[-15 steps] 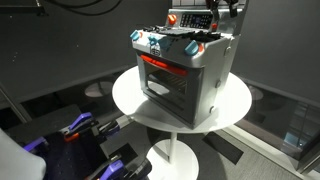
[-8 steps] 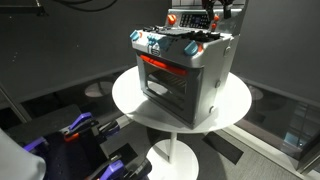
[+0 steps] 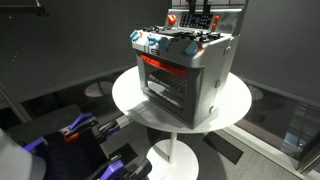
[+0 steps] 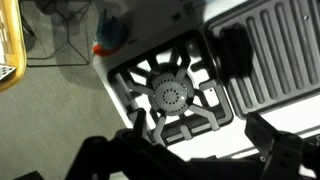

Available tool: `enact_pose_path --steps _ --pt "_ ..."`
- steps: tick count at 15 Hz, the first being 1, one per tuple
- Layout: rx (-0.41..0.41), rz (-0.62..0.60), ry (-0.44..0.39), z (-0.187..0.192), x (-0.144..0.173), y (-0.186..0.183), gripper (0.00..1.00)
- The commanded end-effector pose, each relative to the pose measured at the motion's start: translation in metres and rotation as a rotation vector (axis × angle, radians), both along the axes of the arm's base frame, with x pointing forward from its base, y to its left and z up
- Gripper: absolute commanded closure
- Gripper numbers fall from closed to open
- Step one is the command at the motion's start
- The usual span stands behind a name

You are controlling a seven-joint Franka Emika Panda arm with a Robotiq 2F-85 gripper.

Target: Press the top orange button on the microwave oven controlling panel of the stove

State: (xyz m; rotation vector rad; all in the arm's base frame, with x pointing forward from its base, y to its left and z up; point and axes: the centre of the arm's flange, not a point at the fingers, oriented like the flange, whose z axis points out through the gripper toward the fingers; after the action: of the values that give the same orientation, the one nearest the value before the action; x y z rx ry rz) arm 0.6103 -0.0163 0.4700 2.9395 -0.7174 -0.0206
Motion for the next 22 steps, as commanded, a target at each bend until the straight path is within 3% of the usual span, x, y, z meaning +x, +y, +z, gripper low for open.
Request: enact_pose_path --steps 1,7,13,22 --pt "0.066 0.035 0.085 0.019 -0.034 0.002 0.0" --pt "0.11 0.215 0.13 0.036 -0.082 0.009 0.0" --pt "0.108 0.394 0.078 0.048 -0.129 0.016 0.0" --pt "0.091 0.474 -0.005 0.051 -0.159 0.013 0.0"
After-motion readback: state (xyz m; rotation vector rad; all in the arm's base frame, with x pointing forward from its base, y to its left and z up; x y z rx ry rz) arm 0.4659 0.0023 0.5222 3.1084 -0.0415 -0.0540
